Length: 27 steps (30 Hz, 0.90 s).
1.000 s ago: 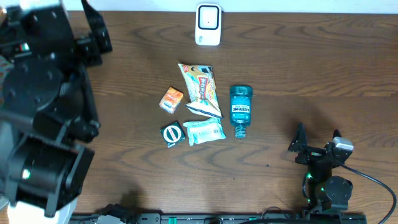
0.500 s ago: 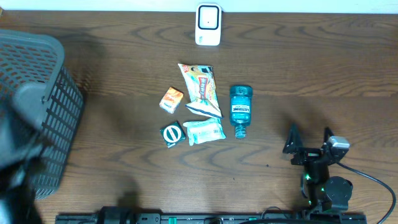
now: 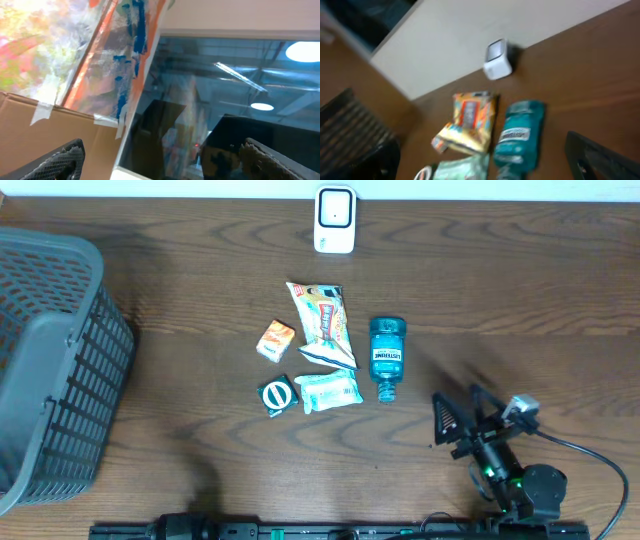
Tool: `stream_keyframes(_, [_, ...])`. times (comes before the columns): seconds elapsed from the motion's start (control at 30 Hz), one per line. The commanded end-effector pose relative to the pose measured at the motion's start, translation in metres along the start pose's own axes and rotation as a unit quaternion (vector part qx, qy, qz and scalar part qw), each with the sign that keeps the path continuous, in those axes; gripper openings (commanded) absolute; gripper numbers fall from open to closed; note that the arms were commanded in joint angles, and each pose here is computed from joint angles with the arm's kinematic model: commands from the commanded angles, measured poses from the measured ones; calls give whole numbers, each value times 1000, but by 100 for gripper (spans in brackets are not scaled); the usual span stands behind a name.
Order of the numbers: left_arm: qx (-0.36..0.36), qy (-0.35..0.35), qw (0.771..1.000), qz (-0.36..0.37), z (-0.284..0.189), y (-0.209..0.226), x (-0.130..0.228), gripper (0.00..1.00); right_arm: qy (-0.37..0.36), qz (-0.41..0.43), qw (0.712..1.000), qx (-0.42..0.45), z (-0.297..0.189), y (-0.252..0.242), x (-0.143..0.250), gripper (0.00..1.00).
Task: Scan the item barcode
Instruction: 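Move the right gripper from rest toward the green wipes pack, then grasp the mint-green wipes pack with the right gripper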
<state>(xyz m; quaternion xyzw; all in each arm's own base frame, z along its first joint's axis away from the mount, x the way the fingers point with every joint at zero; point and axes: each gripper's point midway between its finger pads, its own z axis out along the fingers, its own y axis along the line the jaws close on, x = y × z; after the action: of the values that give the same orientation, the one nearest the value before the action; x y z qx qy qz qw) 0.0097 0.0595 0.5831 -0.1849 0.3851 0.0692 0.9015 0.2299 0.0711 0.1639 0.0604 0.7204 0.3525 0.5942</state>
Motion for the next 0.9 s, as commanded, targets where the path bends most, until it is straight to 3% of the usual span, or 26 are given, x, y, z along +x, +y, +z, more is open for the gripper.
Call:
stream_keyframes(0.0, [10, -11, 1000, -11, -2, -3, -7, 98, 52, -4, 997, -51, -2, 19, 16, 99])
stream_keyframes(0.23, [-1, -40, 999, -11, -21, 2, -21, 98, 110, -1, 991, -81, -1, 49, 9, 99])
stream_keyframes(0.43, [-3, -69, 996, -62, -48, 8, -29, 98, 223, -13, 975, -15, 12, 50, 19, 99])
stream_keyframes(0.57, [-5, -66, 996, -66, -50, 9, -26, 98, 327, -30, 942, 64, 20, 51, 32, 99])
stream_keyframes(0.7, [-6, -56, 996, -63, -46, 9, -17, 98, 429, -93, 889, 132, 28, 65, 45, 99])
stream_keyframes(0.77, [-7, -50, 997, -61, -45, 9, -11, 98, 474, -121, 863, 123, 42, 88, 57, 99])
stream_keyframes(0.87, [-7, -50, 997, -61, -46, 10, -7, 98, 492, -131, 857, 84, 71, 115, 75, 99])
